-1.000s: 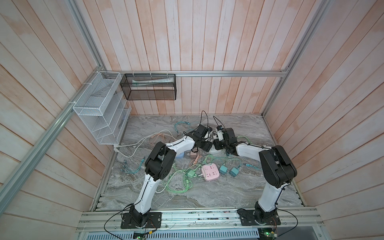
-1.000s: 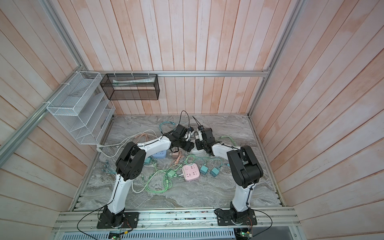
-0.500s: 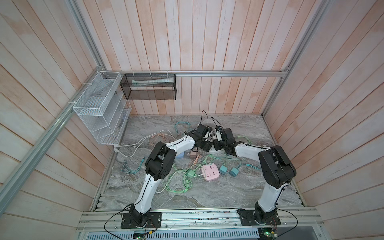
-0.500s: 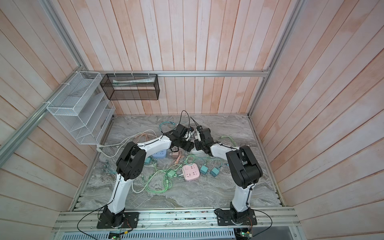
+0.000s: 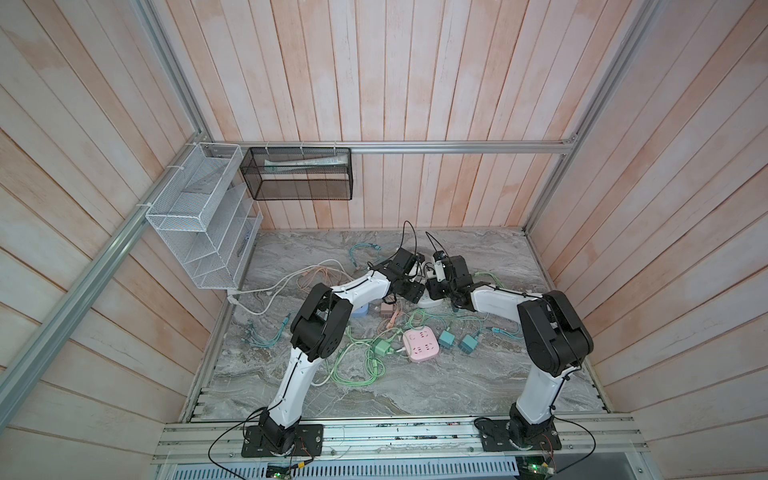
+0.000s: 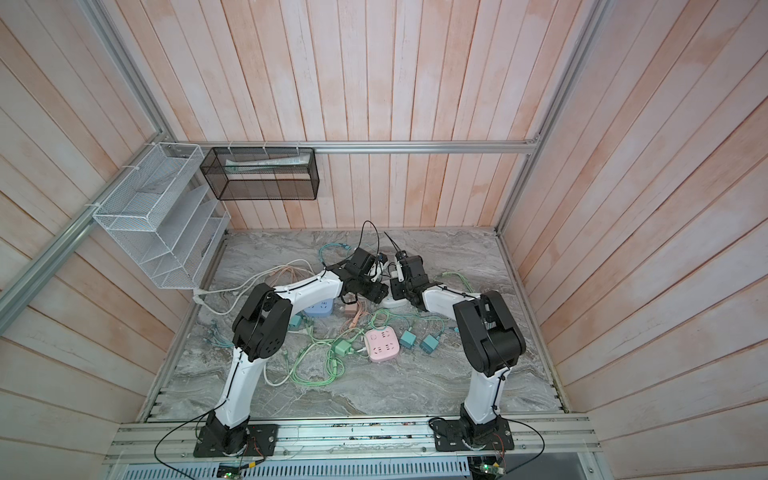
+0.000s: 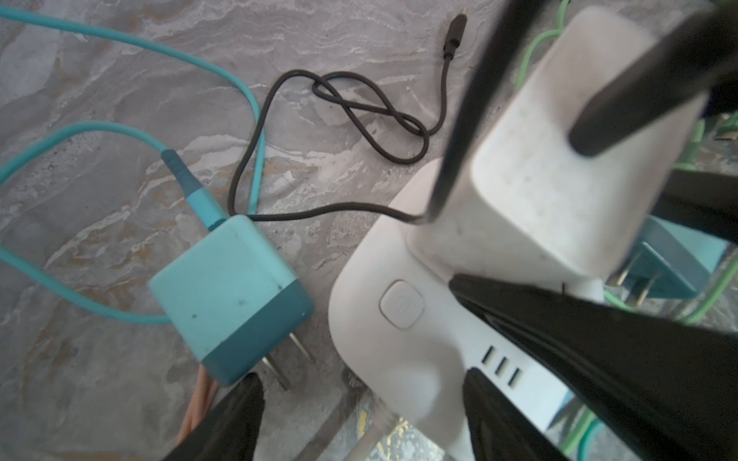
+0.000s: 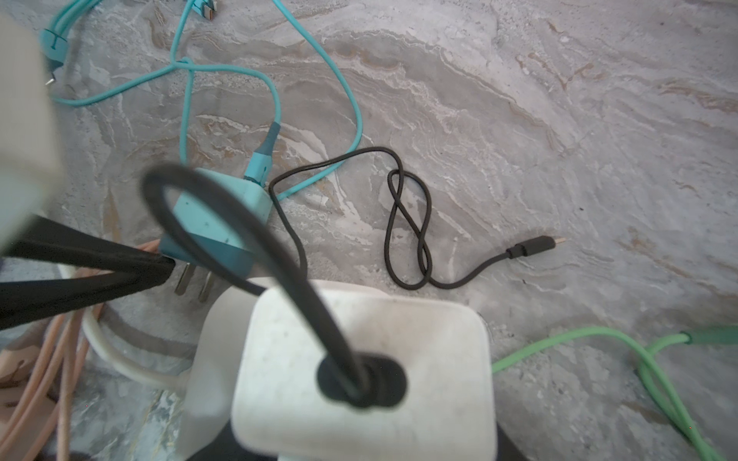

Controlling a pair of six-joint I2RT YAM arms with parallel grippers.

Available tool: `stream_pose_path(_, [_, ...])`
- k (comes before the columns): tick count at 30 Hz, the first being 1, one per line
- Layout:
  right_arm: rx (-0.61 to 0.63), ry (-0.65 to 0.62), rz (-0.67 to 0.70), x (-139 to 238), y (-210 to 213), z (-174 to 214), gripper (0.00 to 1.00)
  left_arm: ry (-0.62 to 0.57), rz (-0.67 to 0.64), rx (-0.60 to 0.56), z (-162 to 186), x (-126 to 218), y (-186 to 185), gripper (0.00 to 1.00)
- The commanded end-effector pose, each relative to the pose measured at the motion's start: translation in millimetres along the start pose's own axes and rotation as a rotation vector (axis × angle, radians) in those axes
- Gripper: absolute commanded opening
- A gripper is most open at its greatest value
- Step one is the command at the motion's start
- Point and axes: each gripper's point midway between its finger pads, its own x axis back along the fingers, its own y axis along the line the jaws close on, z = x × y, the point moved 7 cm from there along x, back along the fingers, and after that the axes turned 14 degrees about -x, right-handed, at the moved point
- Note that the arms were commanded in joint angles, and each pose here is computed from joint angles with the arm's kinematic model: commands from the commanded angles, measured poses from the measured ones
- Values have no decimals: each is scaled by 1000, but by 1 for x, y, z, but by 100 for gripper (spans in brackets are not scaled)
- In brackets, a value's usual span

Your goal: Pull the plug off the socket

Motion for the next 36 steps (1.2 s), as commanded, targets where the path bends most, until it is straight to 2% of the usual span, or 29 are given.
stream_pose_path(1, [-39,-148,-90,20,18,-47,0,254,27,-10,63,-31,-8,80])
stream_pose_path(9, [49,-124,-40,16,26,-42,0,252,26,-9,62,-31,-8,80])
stream_pose_path(19, [76,-158,11,22,24,-48,0,256,30,-6,63,-32,-9,80])
stream_pose_path(24, [137,-97,47,9,28,-35,0,254,32,-3,63,-32,-9,80])
stream_pose_path(31, [98,-76,5,6,32,-22,0,257,29,-2,64,-33,-9,80])
stream_pose_path(36, [122,-49,10,1,34,-14,0,245,32,10,61,-33,-9,80])
